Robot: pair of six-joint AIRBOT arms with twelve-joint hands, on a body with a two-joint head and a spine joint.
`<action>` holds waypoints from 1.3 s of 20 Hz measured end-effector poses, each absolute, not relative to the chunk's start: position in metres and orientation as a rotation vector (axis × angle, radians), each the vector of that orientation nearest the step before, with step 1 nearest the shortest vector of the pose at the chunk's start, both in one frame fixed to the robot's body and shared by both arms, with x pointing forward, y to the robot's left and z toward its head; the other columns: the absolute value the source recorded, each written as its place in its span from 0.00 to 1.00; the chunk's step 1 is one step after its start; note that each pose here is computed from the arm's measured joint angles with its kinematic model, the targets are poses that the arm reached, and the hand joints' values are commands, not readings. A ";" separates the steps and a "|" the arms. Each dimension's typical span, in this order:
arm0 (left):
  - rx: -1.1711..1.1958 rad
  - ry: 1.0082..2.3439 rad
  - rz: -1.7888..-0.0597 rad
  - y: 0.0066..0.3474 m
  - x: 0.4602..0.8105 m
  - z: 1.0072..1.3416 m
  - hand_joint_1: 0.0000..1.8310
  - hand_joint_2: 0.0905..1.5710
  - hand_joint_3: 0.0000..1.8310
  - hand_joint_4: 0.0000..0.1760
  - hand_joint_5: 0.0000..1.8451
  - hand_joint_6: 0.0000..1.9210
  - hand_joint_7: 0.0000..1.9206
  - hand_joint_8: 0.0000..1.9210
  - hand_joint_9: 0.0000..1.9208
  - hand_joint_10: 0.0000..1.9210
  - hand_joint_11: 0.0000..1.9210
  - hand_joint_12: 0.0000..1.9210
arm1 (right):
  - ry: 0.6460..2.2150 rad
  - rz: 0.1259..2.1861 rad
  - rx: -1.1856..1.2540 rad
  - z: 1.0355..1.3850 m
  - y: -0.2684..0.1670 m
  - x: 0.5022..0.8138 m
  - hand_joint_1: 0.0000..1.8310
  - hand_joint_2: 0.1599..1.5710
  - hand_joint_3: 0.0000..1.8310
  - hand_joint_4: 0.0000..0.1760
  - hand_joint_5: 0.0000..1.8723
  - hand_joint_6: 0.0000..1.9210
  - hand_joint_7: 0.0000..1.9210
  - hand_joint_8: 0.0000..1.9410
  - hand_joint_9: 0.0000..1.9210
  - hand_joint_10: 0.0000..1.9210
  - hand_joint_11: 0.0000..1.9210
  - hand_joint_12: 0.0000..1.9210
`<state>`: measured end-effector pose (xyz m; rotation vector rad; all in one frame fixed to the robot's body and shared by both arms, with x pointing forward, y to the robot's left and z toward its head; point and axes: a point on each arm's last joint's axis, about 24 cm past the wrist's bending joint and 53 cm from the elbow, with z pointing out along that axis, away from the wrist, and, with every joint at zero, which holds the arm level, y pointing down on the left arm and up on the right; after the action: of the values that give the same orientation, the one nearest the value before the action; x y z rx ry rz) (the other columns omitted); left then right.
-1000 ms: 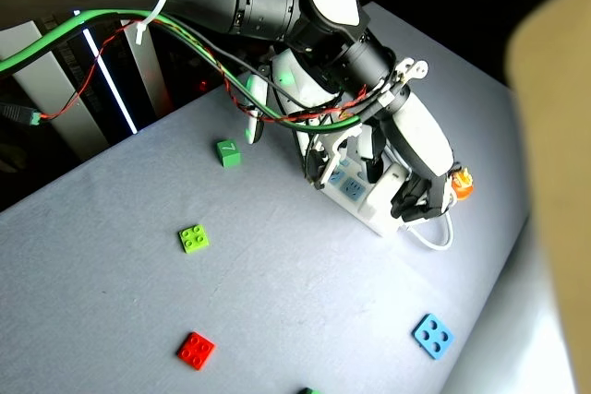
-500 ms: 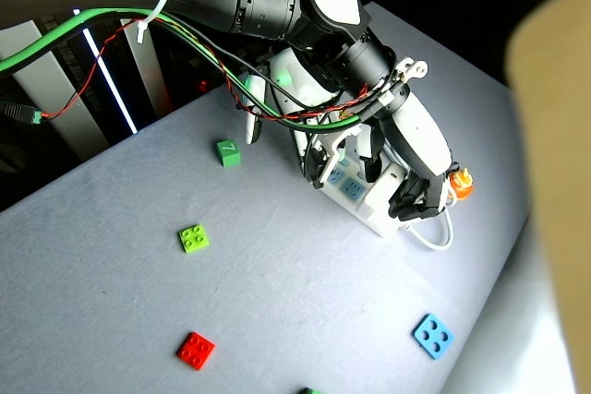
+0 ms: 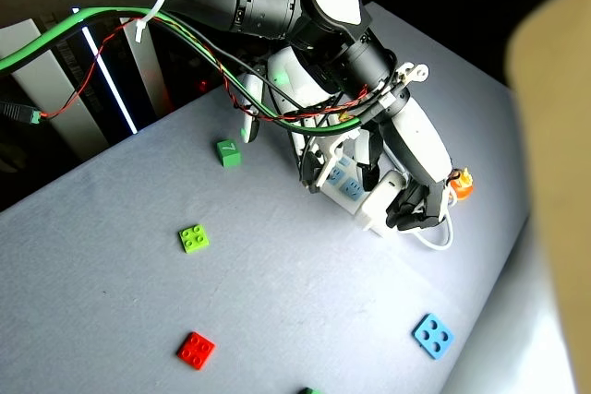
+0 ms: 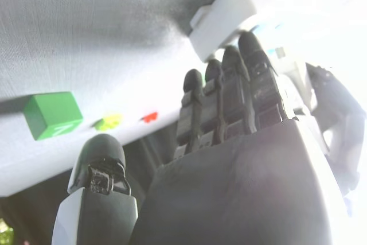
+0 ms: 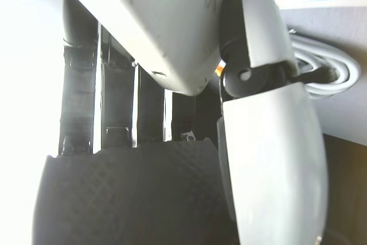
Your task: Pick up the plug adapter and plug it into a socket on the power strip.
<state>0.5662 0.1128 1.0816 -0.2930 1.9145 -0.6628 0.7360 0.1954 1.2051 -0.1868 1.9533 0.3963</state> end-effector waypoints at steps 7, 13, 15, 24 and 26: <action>-0.288 1.896 -0.675 0.113 0.561 1.079 0.00 0.78 0.00 0.00 0.11 0.00 0.12 0.00 0.12 0.00 0.00 0.32 | 1.953 0.398 -0.191 1.204 0.196 0.736 0.67 0.67 0.00 0.14 0.51 0.53 0.55 0.44 0.61 0.01 0.33 0.63; -0.269 1.860 -0.685 0.110 0.560 1.083 0.00 0.77 0.00 0.00 0.11 0.00 0.12 0.00 0.13 0.00 0.00 0.33 | 1.959 0.405 -0.202 1.197 0.198 0.734 0.66 0.68 0.00 0.15 0.50 0.53 0.54 0.47 0.60 0.00 0.32 0.63; -0.264 1.857 -0.688 0.108 0.559 1.084 0.00 0.78 0.00 0.00 0.10 0.00 0.12 0.00 0.12 0.00 0.00 0.32 | 1.958 0.404 -0.201 1.198 0.197 0.735 0.66 0.68 0.00 0.16 0.51 0.53 0.54 0.47 0.60 0.00 0.31 0.63; -0.271 1.840 -0.691 0.107 0.556 1.082 0.00 0.78 0.00 0.00 0.11 0.00 0.12 0.00 0.12 0.00 0.00 0.34 | 1.940 0.395 -0.216 1.198 0.196 0.737 0.66 0.67 0.00 0.13 0.51 0.53 0.55 0.46 0.61 0.00 0.32 0.63; -0.272 1.839 -0.692 0.107 0.556 1.082 0.00 0.78 0.00 0.00 0.11 0.00 0.13 0.00 0.13 0.00 0.00 0.33 | 1.939 0.396 -0.216 1.198 0.196 0.737 0.67 0.67 0.00 0.14 0.51 0.52 0.55 0.45 0.60 0.00 0.31 0.63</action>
<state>0.5561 0.1066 1.0823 -0.2725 1.8387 -0.6920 0.7369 0.1964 1.1980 -0.2164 1.9390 0.3955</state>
